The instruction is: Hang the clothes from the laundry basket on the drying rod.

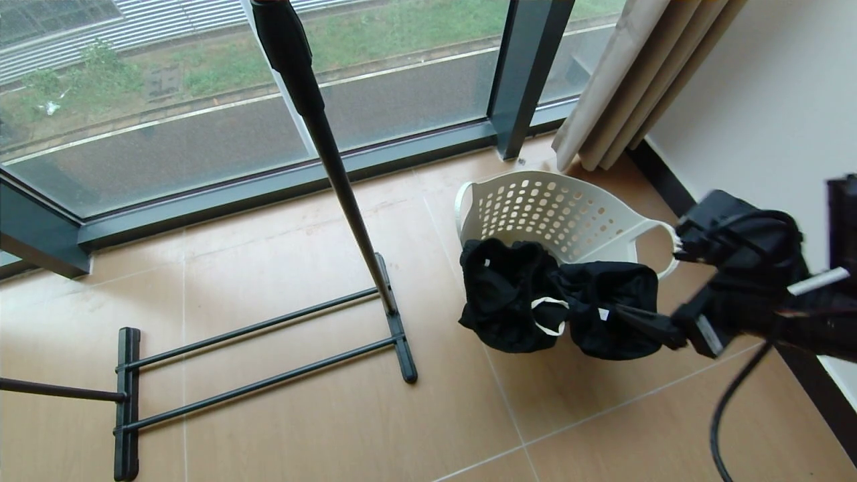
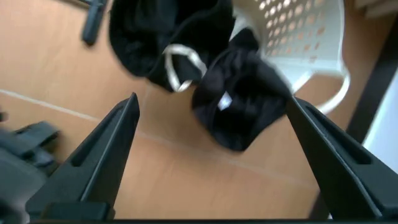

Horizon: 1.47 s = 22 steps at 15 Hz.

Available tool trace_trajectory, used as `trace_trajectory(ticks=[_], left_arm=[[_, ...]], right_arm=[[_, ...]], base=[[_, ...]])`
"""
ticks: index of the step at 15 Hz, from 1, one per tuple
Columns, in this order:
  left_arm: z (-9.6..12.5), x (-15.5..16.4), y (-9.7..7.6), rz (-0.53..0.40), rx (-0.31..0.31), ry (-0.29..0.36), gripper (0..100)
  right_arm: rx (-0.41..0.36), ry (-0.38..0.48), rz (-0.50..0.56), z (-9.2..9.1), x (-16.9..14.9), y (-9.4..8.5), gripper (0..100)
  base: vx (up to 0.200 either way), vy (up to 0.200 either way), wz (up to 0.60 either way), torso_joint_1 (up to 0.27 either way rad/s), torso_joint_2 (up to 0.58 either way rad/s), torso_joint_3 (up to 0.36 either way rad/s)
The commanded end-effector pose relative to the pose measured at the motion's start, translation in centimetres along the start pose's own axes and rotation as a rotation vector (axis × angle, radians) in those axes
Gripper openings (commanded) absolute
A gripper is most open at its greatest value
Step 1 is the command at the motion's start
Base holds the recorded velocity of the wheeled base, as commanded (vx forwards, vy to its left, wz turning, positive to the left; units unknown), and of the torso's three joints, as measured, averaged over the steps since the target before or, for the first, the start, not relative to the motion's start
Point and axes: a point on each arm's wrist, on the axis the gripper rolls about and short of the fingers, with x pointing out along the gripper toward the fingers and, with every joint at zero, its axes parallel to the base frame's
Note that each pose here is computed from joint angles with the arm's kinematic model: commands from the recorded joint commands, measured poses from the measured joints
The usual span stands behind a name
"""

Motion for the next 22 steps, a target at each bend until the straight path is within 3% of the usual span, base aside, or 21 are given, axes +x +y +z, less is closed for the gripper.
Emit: trace_trajectory(ticks=[1,3,7,13,21,22], left_arm=[[0.0,0.0,0.0,0.0,0.0,0.0,100],[0.0,0.0,0.0,0.0,0.0,0.0,100],[0.0,0.0,0.0,0.0,0.0,0.0,100],[0.0,0.0,0.0,0.0,0.0,0.0,100],[0.0,0.0,0.0,0.0,0.0,-0.002,100],[0.0,0.0,0.0,0.0,0.0,0.0,100]], right_arm=[[-0.171,0.1,-0.02,3.4,10.3,1.3,100],[-0.272,0.147,-0.092,4.5,15.1,1.5,100],[-0.326,0.183,-0.158,5.0,20.5,1.7,100],[-0.298,0.191,-0.223,5.3,22.8,0.1,100],[-0.265,0.187,-0.232,5.0,24.7,0.3,100],[-0.265,0.187,-0.232,5.0,24.8,0.3,0]], base=[[0.0,0.0,0.0,0.0,0.0,0.0],[0.0,0.0,0.0,0.0,0.0,0.0],[0.0,0.0,0.0,0.0,0.0,0.0],[0.0,0.0,0.0,0.0,0.0,0.0],[0.0,0.0,0.0,0.0,0.0,0.0],[0.0,0.0,0.0,0.0,0.0,0.0]])
